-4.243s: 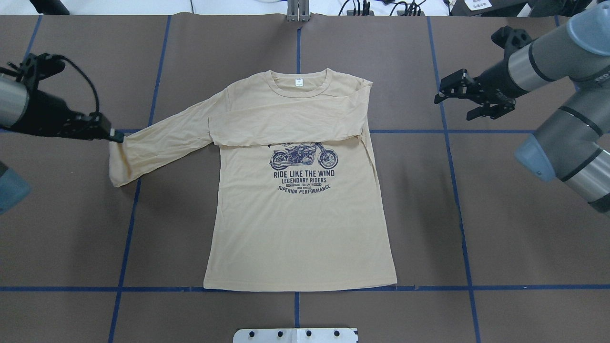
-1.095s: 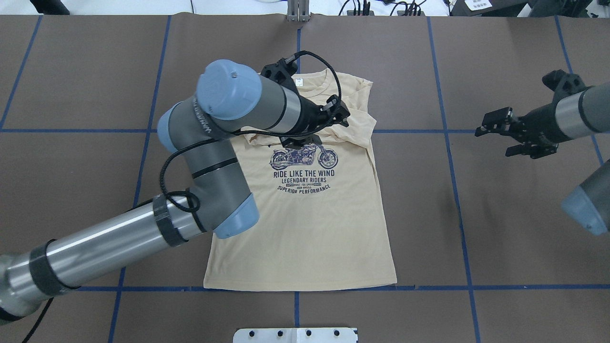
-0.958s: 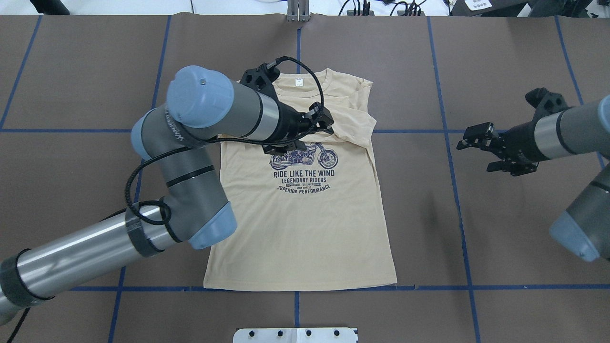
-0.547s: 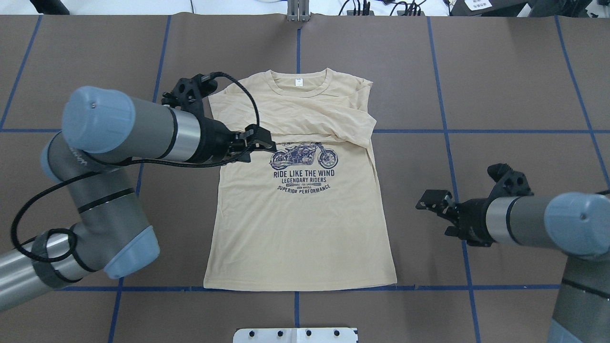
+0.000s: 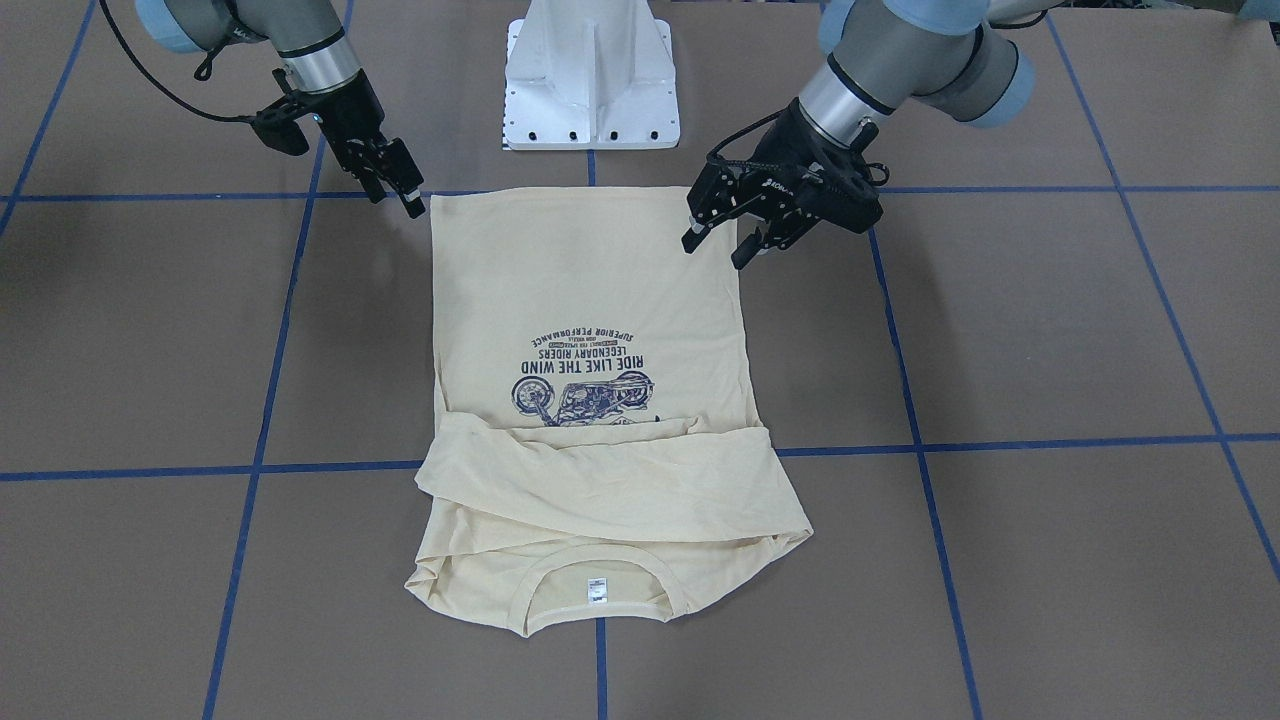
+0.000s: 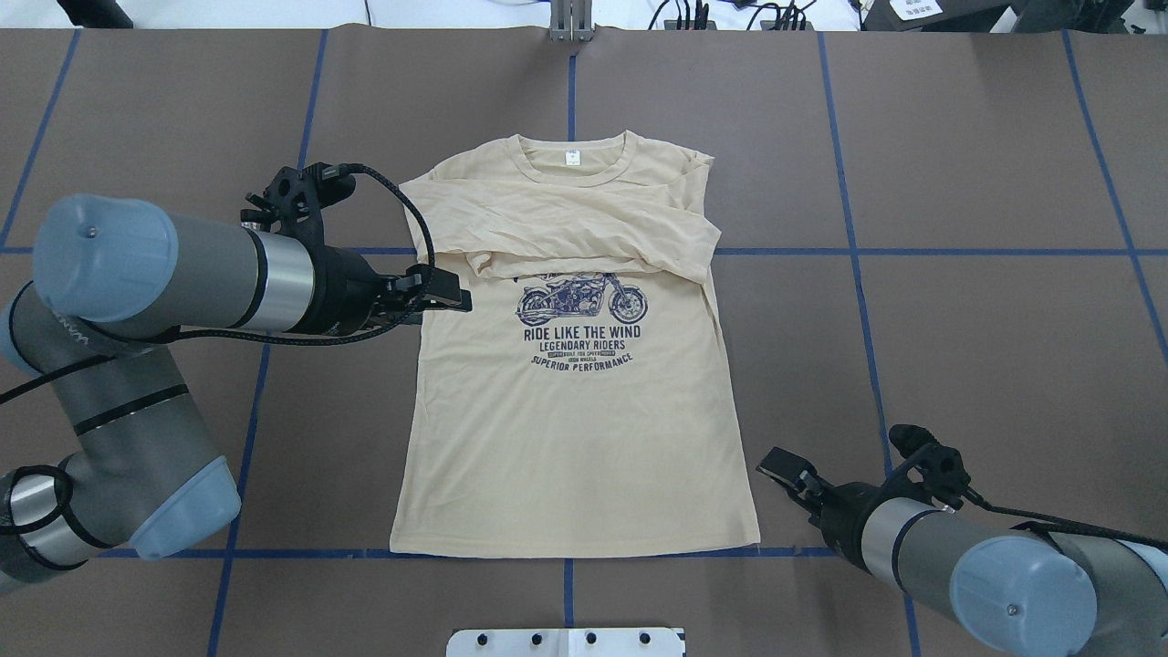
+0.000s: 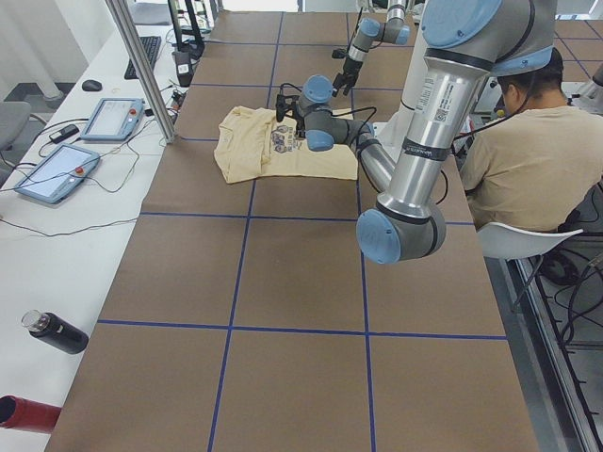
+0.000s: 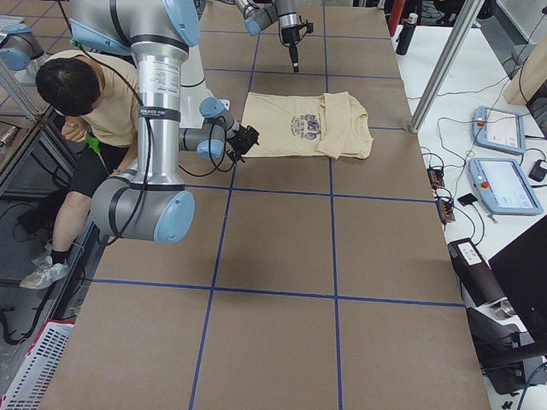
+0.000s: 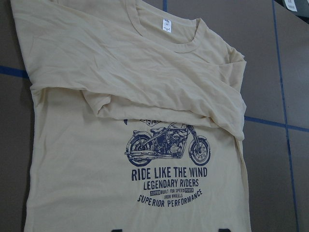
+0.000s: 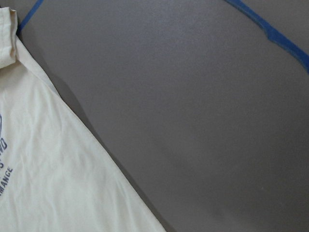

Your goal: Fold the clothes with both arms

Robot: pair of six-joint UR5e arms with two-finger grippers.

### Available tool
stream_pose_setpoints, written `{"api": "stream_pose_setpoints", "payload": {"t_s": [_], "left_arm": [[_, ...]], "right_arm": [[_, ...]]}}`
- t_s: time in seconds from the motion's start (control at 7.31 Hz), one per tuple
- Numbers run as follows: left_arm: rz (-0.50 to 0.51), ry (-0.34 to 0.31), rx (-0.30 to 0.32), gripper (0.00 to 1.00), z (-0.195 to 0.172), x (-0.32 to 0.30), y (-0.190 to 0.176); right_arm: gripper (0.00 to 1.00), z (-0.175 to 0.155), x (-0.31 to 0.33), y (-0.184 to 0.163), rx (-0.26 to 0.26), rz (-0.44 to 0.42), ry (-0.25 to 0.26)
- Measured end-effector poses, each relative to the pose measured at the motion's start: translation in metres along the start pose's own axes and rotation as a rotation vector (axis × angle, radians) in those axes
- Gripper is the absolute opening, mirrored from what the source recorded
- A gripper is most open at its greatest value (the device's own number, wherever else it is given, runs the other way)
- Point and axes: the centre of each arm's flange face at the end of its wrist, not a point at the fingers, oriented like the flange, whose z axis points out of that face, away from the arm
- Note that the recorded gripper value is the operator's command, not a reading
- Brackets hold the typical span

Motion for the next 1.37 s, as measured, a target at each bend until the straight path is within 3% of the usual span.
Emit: {"api": "stream_pose_setpoints", "payload": {"t_s": [0.55,1.23,1.37], "left_arm": [[-0.006,-0.004,-0.002,0.76,0.002,-0.001,0.0],[-0.012,-0.006,-0.01,0.77,0.007,-0.001,0.003],[-0.013,-0.007,-0.011,0.77,0.008,-0.001,0.003]], "right_arm": [[0.98,0.014,-0.043,0.056,0.042,-0.039,0.102],[0.85,0.028,-0.028,0.06,0.041,-0.049,0.158],[0.76,0.029,-0.026,0.06,0.032,-0.048,0.167]]}}
